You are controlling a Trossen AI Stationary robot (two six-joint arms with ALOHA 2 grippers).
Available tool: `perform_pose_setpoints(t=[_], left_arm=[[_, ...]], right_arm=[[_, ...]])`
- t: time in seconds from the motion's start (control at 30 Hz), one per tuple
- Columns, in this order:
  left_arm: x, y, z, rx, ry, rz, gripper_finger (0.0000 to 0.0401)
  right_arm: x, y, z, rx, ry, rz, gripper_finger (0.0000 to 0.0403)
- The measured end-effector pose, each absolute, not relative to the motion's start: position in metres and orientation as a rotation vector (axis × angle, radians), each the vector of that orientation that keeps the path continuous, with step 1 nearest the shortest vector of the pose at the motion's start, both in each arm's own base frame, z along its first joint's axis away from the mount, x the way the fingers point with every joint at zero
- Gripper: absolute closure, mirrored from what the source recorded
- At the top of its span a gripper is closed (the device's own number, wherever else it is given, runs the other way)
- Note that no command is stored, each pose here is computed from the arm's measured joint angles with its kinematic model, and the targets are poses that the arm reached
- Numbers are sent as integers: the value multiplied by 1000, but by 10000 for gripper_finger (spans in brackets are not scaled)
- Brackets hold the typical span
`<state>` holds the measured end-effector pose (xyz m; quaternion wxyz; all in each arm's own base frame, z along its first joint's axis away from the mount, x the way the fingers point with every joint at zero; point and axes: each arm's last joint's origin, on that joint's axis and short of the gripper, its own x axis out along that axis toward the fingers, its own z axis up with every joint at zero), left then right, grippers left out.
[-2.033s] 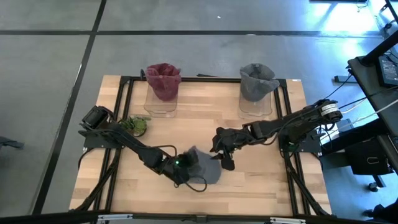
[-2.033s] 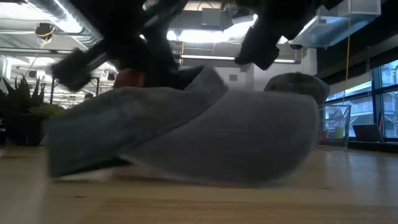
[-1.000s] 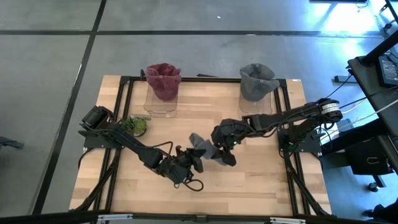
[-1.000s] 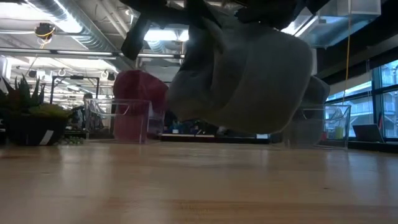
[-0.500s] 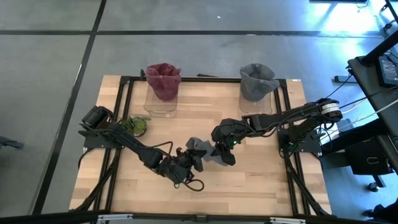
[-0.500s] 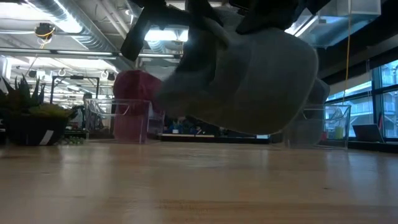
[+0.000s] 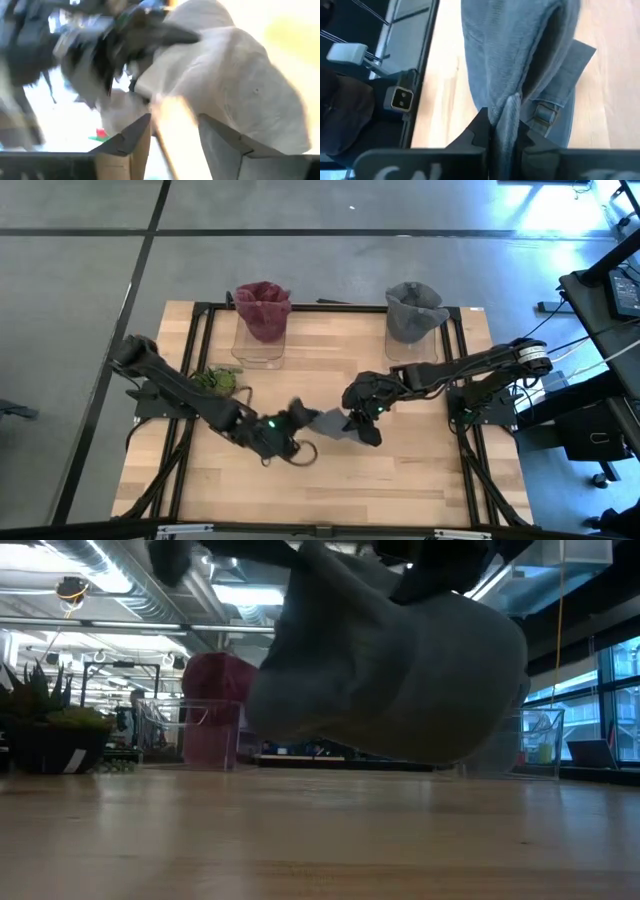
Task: Pick & Place hat
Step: Put the gray cap into the right transparent bin
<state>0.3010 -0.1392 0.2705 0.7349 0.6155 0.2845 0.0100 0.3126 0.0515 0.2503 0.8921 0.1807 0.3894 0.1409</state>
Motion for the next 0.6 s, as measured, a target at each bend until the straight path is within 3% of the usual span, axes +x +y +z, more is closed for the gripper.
perform_pose_setpoints(t=[0.23, 0.6], left_arm=[[262, -98, 292, 645, 622, 165, 208], [234, -63, 253, 268, 427, 113, 198]], right_arm=[[298, 49, 271, 274, 744, 268, 381], [255, 62, 324, 60, 507, 291, 381]])
